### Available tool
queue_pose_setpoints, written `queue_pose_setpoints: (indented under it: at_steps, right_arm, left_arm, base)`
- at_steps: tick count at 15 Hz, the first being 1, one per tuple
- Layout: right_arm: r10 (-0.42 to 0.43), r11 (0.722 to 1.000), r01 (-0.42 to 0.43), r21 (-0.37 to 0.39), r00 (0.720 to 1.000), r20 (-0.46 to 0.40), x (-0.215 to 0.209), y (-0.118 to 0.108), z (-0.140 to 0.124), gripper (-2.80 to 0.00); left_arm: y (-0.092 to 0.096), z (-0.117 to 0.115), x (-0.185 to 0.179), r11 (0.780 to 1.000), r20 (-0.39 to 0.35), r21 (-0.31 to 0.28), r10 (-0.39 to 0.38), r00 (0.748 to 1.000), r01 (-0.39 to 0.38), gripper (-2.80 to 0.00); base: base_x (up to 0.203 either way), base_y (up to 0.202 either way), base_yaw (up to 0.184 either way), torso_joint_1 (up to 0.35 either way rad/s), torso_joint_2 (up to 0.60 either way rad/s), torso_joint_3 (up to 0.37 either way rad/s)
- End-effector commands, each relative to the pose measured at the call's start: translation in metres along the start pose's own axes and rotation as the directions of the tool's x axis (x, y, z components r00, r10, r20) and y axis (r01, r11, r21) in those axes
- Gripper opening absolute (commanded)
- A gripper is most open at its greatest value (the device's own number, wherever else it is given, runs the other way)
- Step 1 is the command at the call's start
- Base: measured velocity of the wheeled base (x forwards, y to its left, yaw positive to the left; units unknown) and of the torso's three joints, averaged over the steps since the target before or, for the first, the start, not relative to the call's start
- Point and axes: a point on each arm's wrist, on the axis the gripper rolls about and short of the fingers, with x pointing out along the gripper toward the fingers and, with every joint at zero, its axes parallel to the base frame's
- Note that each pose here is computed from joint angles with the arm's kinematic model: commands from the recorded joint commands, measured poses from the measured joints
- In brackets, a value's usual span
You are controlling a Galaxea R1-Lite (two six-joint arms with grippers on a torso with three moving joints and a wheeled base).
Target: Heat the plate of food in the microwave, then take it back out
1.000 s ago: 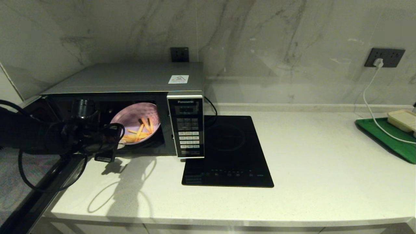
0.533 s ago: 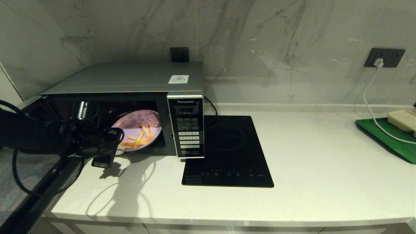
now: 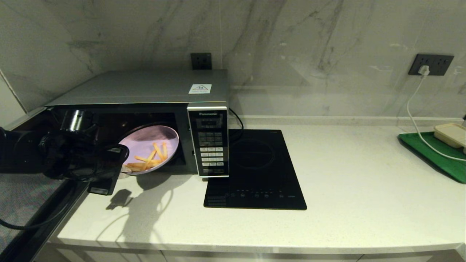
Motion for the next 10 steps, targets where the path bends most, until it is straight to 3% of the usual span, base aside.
queue_pose_setpoints:
  at_steps: [1,7,10]
  right_arm:
    - [0.000,1.000,0.000,0.000,1.000,0.000,0.000,0.000,0.000,-2.80]
    - [0.000,1.000,0.000,0.000,1.000,0.000,0.000,0.000,0.000,-2.80]
    - [0.000,1.000,0.000,0.000,1.000,0.000,0.000,0.000,0.000,-2.80]
  left_arm:
    - [0.007,-0.001,-0.014,1.000,0.000,-0.007,-0.005,1.000,0.005,-2.80]
    - [0.032,-0.012,-0.041,1.000,-0.021,0.025,0.002,1.000,-0.002,-2.80]
    - [0.039,-0.021,-0.069,0.994,-0.054,0.092,-0.058,0.997,0.063,-2.80]
  base:
    - [0.000,0.000,0.000,0.000,0.00,0.000]
    - [0.000,0.000,0.000,0.000,0.00,0.000]
    - [0.000,0.000,0.000,0.000,0.00,0.000]
